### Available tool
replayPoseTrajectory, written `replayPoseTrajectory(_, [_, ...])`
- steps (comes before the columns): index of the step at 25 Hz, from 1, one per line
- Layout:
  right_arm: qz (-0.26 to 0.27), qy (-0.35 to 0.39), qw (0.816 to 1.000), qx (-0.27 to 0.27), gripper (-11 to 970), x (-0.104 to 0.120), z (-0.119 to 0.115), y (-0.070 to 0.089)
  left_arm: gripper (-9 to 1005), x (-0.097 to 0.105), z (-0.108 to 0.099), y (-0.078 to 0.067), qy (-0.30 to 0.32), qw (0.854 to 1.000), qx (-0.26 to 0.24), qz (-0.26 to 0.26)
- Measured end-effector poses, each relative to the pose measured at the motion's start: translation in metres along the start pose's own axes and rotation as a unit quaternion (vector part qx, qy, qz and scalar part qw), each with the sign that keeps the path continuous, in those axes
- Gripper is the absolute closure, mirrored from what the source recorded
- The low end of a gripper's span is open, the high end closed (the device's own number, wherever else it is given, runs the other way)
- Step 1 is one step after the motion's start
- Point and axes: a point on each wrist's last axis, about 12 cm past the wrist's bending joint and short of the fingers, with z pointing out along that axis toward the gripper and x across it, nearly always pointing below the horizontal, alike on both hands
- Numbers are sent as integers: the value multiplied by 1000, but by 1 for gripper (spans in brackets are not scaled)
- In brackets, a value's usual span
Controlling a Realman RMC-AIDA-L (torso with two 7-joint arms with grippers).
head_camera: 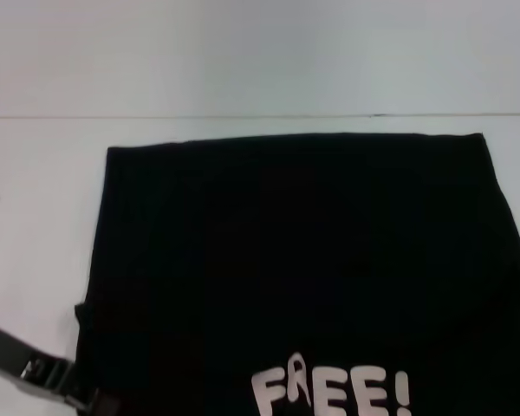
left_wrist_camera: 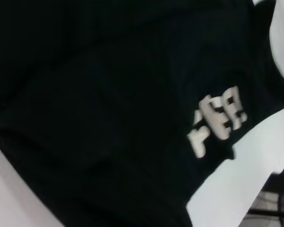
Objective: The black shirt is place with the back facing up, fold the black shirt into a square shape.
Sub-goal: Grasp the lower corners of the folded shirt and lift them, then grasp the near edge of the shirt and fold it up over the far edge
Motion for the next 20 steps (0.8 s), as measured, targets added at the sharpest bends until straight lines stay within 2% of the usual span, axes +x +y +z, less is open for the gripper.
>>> replayPoseTrajectory(5, [3,-9,1000,-2,882,3,-2,-3,968,2,3,4,7,1000,-15,-6])
replayPoseTrajectory(15, [-9,-4,1000,1,883,-3,-1,1,969,6,7,9,13,999,-28,-12])
replayPoseTrajectory(20, [-1,-6,1000,8,883,0,-4,-4,969,12,0,15,8,999,-40,-21])
